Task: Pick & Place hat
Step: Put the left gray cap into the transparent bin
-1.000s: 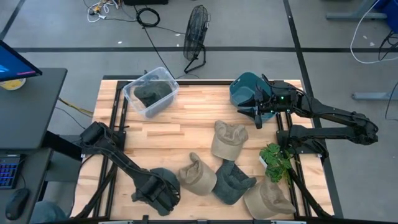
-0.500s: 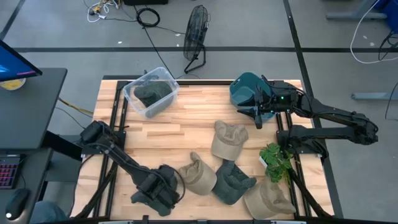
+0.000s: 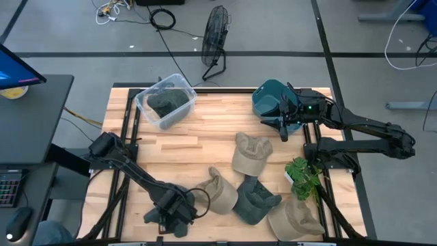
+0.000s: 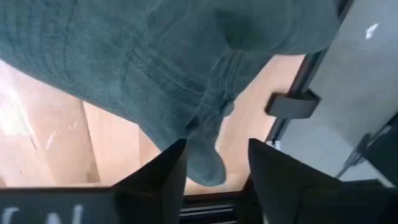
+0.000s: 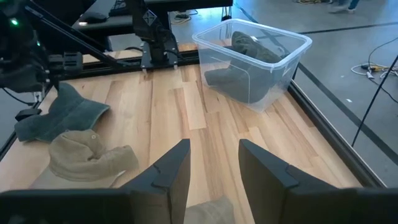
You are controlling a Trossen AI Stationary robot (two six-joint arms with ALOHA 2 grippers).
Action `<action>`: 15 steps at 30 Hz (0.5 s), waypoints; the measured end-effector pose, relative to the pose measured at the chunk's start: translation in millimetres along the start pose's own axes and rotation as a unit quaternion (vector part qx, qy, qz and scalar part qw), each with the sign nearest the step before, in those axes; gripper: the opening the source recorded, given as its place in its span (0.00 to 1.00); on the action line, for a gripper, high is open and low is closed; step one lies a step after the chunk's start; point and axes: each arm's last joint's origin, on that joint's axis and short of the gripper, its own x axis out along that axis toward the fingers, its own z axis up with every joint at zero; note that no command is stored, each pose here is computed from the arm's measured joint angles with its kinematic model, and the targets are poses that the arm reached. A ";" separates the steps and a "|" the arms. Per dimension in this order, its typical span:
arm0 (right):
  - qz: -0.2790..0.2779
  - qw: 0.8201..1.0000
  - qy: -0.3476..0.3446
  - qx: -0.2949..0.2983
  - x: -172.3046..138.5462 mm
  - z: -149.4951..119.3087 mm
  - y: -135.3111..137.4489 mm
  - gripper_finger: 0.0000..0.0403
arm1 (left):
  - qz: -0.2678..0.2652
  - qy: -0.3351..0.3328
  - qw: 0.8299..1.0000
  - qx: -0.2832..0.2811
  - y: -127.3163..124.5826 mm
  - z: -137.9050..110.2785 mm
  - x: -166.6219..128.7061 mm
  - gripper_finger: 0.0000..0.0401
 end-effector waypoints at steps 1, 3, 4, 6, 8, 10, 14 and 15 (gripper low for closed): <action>0.000 1.000 0.000 0.000 -0.1 0.0 0.0 0.35 | 0.003 -0.002 1.000 0.013 -0.6 -0.5 1.1 0.47; 0.000 1.000 0.000 0.000 -0.1 0.0 -0.1 0.35 | 0.013 -0.021 0.999 0.035 -2.4 0.0 1.8 0.51; 0.000 1.000 0.000 0.000 -0.1 0.0 -0.1 0.35 | 0.022 -0.031 0.998 0.045 -2.8 0.1 2.1 0.52; 0.000 1.000 0.000 0.000 0.0 0.0 0.0 0.35 | 0.037 -0.045 0.997 0.053 -3.2 0.3 2.8 0.55; 0.000 1.000 0.000 0.000 0.0 -0.1 0.0 0.35 | 0.042 -0.047 0.997 0.046 -0.7 0.6 8.0 0.56; 0.000 1.000 0.000 0.000 0.0 -0.1 0.0 0.35 | 0.055 -0.046 0.997 0.026 4.5 0.4 16.6 0.56; 0.000 1.000 0.000 0.000 -0.1 -0.1 0.0 0.35 | 0.046 -0.056 0.997 0.017 10.7 3.1 35.0 0.54; 0.000 1.000 0.000 0.000 0.0 -0.1 0.0 0.35 | 0.045 -0.057 0.997 0.015 11.8 3.3 37.5 0.53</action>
